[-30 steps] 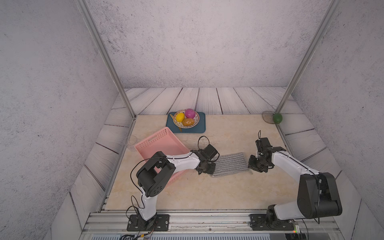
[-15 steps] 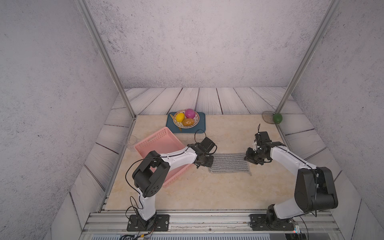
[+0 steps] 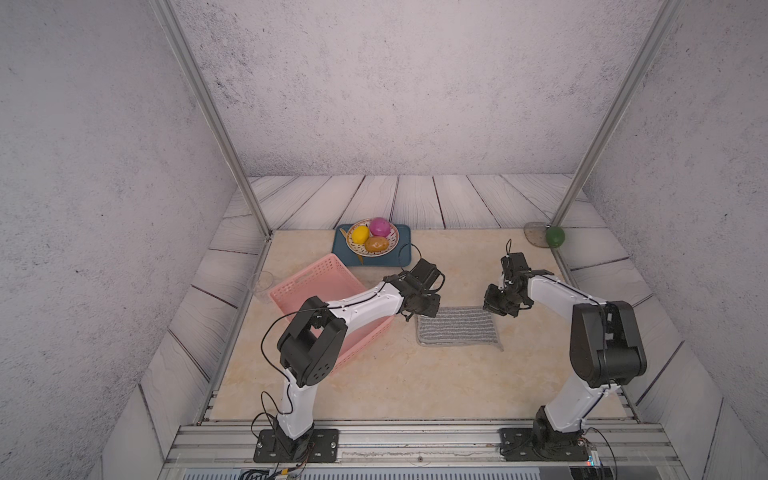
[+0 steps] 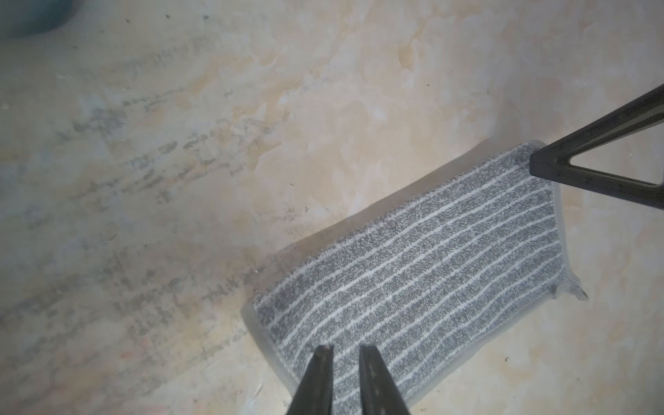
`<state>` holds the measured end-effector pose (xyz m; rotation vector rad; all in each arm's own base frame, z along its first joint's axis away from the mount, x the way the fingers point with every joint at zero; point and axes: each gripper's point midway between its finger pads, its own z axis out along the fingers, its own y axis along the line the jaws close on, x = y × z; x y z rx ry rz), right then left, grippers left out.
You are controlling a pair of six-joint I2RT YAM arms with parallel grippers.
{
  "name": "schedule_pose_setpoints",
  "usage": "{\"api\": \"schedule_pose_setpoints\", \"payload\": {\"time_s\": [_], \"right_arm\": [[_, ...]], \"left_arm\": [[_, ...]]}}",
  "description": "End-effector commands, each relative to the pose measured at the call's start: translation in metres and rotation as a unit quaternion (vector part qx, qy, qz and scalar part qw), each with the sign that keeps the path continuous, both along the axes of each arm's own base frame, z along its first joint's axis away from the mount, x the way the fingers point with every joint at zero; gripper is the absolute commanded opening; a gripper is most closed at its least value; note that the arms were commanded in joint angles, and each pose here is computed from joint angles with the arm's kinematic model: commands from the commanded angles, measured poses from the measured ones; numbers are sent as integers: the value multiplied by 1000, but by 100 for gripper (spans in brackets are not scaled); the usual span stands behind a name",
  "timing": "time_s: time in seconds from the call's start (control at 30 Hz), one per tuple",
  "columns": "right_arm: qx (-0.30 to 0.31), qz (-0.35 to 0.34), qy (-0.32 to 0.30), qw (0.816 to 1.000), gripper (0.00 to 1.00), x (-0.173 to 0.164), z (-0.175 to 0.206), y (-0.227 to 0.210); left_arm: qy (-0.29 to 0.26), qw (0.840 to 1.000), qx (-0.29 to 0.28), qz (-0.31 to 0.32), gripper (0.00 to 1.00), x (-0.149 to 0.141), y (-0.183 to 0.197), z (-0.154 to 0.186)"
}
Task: Fold the square dishcloth
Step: Adjust the cleaning item at the center of the board, then fold the cleaning item at the center of the board.
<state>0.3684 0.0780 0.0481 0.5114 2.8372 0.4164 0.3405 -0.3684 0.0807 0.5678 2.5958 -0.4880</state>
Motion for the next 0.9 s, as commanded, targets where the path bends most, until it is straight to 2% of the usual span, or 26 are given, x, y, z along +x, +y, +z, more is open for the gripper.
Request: {"api": "schedule_pose_setpoints", "payload": {"time_s": [0.0, 0.3, 0.47, 0.63, 0.87], "right_arm": [[-14, -15, 11, 1000, 14, 5, -9, -6], [-25, -16, 40, 999, 11, 12, -35, -10], [-30, -23, 49, 998, 11, 14, -40, -18], [-29, -31, 46, 998, 10, 17, -34, -27], [-39, -31, 27, 998, 10, 18, -8, -34]], "left_arm": [[20, 999, 29, 11, 19, 6, 10, -29], [44, 996, 67, 46, 17, 13, 33, -69], [52, 995, 75, 49, 20, 6, 40, -75], [48, 996, 64, 45, 30, 3, 40, -63], [22, 999, 29, 25, 42, 1, 25, -19]]}}
